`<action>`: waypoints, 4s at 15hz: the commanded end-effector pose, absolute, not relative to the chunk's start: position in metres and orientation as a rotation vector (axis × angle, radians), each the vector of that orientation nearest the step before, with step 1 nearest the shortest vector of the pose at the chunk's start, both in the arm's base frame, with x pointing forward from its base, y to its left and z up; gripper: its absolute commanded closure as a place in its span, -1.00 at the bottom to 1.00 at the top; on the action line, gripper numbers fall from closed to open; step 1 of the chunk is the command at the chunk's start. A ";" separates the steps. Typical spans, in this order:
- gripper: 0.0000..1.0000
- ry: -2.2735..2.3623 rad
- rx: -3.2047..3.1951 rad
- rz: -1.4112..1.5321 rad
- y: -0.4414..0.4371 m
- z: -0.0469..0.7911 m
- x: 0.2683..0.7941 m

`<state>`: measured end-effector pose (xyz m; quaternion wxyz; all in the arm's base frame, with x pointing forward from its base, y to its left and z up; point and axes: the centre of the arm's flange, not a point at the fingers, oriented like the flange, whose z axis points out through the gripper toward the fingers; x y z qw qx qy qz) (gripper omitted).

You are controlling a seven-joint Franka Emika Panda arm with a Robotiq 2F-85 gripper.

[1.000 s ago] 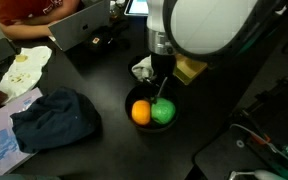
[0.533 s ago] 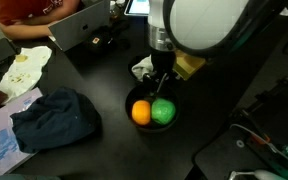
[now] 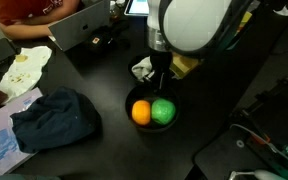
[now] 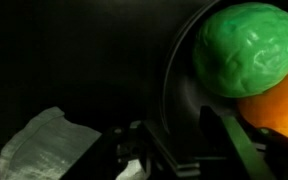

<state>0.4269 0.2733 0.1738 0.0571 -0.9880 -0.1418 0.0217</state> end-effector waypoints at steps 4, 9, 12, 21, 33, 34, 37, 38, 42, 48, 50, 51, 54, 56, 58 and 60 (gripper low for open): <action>0.97 -0.416 -3.004 0.040 0.278 0.188 0.436; 0.93 -0.312 -2.988 0.132 0.272 0.187 0.439; 0.93 -0.233 -2.991 0.217 0.267 0.198 0.445; 0.93 -0.101 -3.034 0.217 0.239 0.268 0.469; 0.93 0.285 -3.165 -0.023 0.124 0.332 0.521; 0.93 0.351 -3.164 -0.046 0.110 0.337 0.527; 0.93 0.507 -3.147 -0.080 0.073 0.342 0.537; 0.93 0.532 -3.146 -0.081 0.063 0.341 0.539; 0.93 0.580 -3.147 -0.015 0.034 0.317 0.535; 0.93 0.566 -3.196 0.034 0.028 0.300 0.532; 0.93 0.549 -3.235 0.022 0.031 0.299 0.534; 0.93 0.516 -3.260 0.010 0.037 0.302 0.536; 0.93 0.397 -3.369 -0.068 0.058 0.315 0.546; 0.93 0.325 -3.419 -0.119 0.075 0.322 0.552; 0.93 0.240 -3.459 -0.151 0.095 0.326 0.553; 0.93 0.149 -3.496 -0.175 0.117 0.326 0.551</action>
